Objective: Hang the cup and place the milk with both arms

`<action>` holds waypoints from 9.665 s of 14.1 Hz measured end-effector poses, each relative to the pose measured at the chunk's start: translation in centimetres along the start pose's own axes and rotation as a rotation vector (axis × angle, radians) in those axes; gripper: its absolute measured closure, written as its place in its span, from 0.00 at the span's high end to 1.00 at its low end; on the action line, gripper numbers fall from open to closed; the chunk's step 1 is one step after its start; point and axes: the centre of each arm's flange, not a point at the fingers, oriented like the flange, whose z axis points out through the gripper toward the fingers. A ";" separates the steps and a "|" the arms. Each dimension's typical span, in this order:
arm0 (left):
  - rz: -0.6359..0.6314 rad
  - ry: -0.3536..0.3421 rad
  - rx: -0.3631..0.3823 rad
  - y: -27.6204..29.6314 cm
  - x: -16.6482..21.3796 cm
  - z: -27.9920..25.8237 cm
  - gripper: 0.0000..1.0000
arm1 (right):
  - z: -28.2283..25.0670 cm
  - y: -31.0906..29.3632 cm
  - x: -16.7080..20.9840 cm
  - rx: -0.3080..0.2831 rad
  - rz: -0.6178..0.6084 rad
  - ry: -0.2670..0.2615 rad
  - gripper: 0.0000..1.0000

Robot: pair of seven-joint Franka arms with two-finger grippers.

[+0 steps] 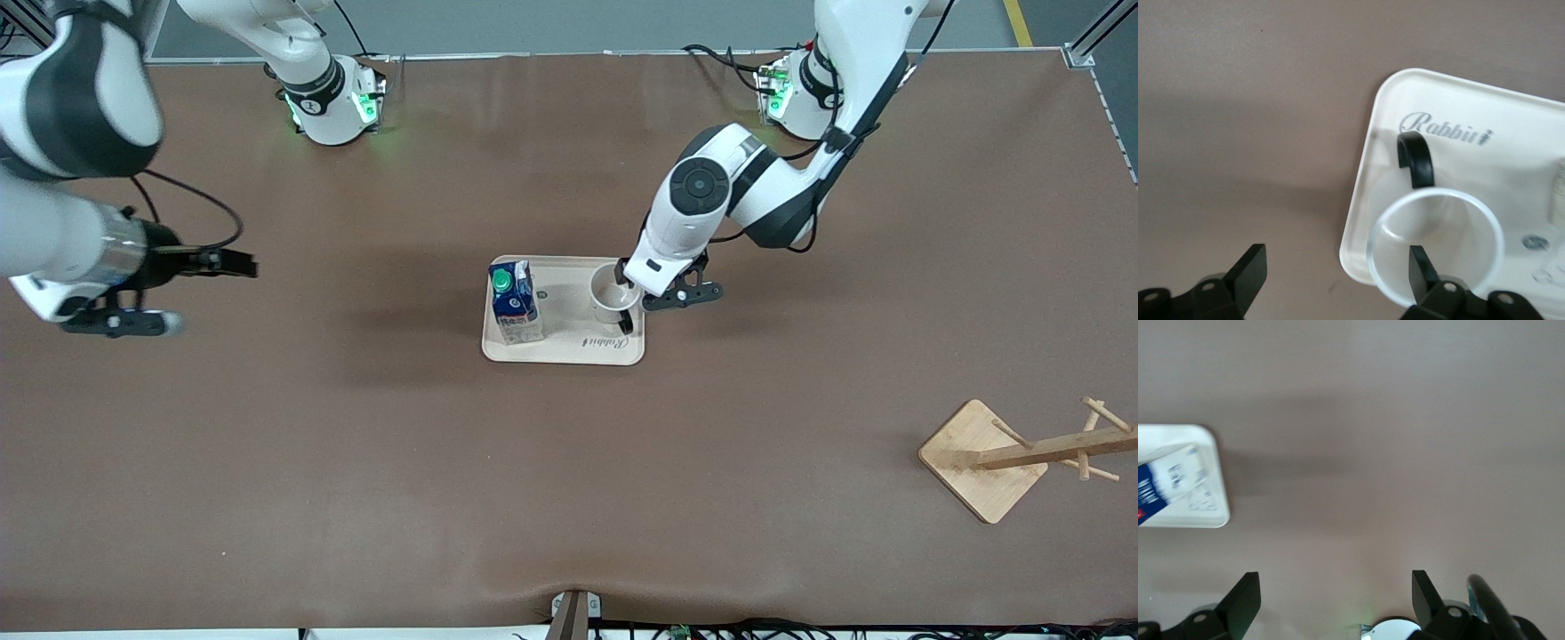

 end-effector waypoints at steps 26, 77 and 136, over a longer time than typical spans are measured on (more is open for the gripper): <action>0.220 0.193 0.157 -12.0 9.9 -20.5 0.07 | 13.1 -29.2 -1.5 -0.026 -0.213 0.113 1.00; 0.622 0.275 0.056 -54.4 29.4 -26.7 0.72 | 4.4 11.0 6.4 0.004 0.069 -0.012 0.51; 0.226 0.052 0.071 -32.0 9.7 -39.1 1.00 | -10.8 13.4 -1.4 0.028 -0.067 0.247 1.00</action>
